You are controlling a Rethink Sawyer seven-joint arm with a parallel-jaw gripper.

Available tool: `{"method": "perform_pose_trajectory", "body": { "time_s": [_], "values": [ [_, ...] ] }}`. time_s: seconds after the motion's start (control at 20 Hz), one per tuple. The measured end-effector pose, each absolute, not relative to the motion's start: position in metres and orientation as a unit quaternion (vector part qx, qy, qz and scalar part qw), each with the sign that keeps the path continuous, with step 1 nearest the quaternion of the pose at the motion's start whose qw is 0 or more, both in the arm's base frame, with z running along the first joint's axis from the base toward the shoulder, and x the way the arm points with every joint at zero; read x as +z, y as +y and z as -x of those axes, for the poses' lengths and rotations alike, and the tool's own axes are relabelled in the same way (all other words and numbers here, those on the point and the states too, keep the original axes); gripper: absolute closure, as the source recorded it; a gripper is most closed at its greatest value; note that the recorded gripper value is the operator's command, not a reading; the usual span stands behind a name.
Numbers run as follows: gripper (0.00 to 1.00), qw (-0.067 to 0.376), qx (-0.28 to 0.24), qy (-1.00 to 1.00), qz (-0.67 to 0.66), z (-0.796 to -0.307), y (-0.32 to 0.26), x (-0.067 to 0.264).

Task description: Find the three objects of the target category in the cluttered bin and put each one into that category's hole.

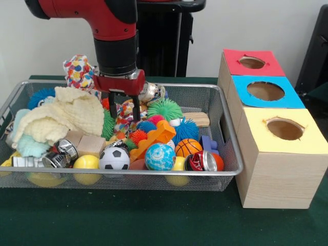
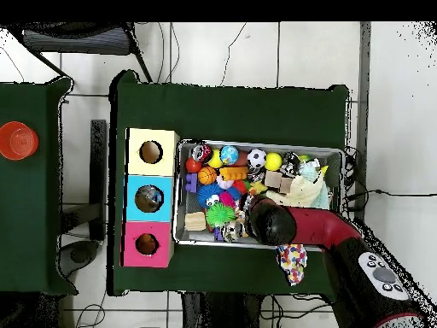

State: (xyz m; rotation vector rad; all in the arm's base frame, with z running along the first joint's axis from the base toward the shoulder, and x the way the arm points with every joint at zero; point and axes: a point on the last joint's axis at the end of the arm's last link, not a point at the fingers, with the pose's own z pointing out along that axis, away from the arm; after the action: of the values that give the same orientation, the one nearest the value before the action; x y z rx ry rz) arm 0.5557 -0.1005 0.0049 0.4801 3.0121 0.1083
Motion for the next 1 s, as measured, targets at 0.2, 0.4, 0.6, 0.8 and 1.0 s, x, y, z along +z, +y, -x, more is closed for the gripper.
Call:
{"method": "perform_pose_trajectory", "body": {
  "time_s": [0.2,0.4,0.6,0.8,1.0],
  "values": [
    [0.0,0.044,0.037,0.986,-0.157,-0.555,-0.1,0.003],
    [0.0,0.045,0.036,0.986,-0.157,-0.555,-0.1,0.003],
    [0.0,0.047,0.035,0.986,-0.157,-0.558,-0.101,0.004],
    [0.0,0.05,0.031,0.986,-0.154,-0.561,-0.1,0.004],
    [0.0,0.053,0.026,0.987,-0.149,-0.566,-0.098,0.005]
  ]
}}
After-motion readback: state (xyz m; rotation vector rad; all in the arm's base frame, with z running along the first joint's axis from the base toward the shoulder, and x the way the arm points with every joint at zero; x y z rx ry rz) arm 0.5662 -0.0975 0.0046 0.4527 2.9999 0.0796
